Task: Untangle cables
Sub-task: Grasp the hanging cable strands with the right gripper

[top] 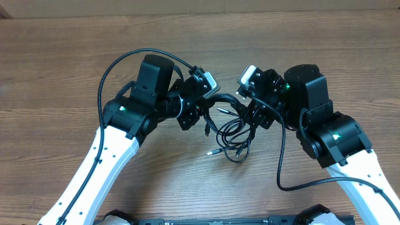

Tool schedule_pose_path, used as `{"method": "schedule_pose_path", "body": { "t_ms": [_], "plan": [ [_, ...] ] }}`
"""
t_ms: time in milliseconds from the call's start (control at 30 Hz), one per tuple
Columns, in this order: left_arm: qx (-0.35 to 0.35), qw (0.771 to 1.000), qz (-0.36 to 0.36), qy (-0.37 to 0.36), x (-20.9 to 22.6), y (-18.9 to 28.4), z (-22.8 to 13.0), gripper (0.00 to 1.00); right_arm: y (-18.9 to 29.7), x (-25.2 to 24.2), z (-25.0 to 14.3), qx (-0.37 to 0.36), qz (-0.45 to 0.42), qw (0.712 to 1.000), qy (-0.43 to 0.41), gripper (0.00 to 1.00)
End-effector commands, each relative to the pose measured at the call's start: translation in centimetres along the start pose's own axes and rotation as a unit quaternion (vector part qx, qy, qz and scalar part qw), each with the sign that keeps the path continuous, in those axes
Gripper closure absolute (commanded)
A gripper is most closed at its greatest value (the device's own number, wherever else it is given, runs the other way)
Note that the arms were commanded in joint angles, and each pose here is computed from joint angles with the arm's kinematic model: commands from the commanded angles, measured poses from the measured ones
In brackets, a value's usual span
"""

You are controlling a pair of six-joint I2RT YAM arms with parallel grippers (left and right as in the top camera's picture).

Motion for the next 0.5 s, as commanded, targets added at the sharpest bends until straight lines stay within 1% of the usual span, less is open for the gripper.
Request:
{"method": "schedule_pose_path", "body": {
  "t_ms": [0, 67, 133, 167, 200, 233, 400, 467],
  "plan": [
    [-0.038, 0.999, -0.026, -0.012, -1.33, 1.23, 2.12, 0.96, 0.94, -0.54, 1.22, -0.015, -0.018, 1.0, 0.007, 0.23],
    [-0.039, 0.999, -0.027, -0.012, -1.37, 1.23, 2.16, 0.96, 0.73, -0.54, 1.13, -0.013, -0.016, 1.0, 0.006, 0.26],
    [-0.039, 0.999, -0.029, -0.012, -1.44, 1.22, 2.17, 0.96, 0.57, -0.55, 1.05, -0.011, -0.015, 1.0, 0.006, 0.31],
    [-0.04, 0.999, -0.032, -0.012, -1.52, 1.23, 2.21, 0.96, 0.52, -0.56, 1.02, -0.01, -0.015, 1.0, 0.006, 0.37],
    [-0.042, 0.998, -0.036, -0.012, -1.64, 1.25, 2.27, 0.96, 0.48, -0.56, 1.0, -0.009, -0.015, 1.0, 0.006, 0.46],
    [-0.045, 0.998, -0.04, -0.014, -1.77, 1.25, 2.39, 0.96, 0.47, -0.56, 1.01, -0.009, -0.015, 1.0, 0.006, 0.53],
    [-0.053, 0.998, -0.041, -0.02, -1.84, 1.23, 2.76, 0.96, 0.47, -0.55, 1.0, -0.009, -0.015, 1.0, 0.005, 0.71],
    [-0.053, 0.998, -0.041, -0.02, -1.84, 1.23, 2.77, 0.96, 0.47, -0.53, 0.95, -0.008, -0.014, 1.0, 0.005, 0.76]
  ]
}}
Point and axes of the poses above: each gripper's point midway between its finger pads, its own y axis back along the fingers, its own x axis along the line the jaws close on, z = x × y, the point moved 2 cm from there along y, back along the fingers, and after that the axes turned 3 degrees about -y, right-handed, at the moved point
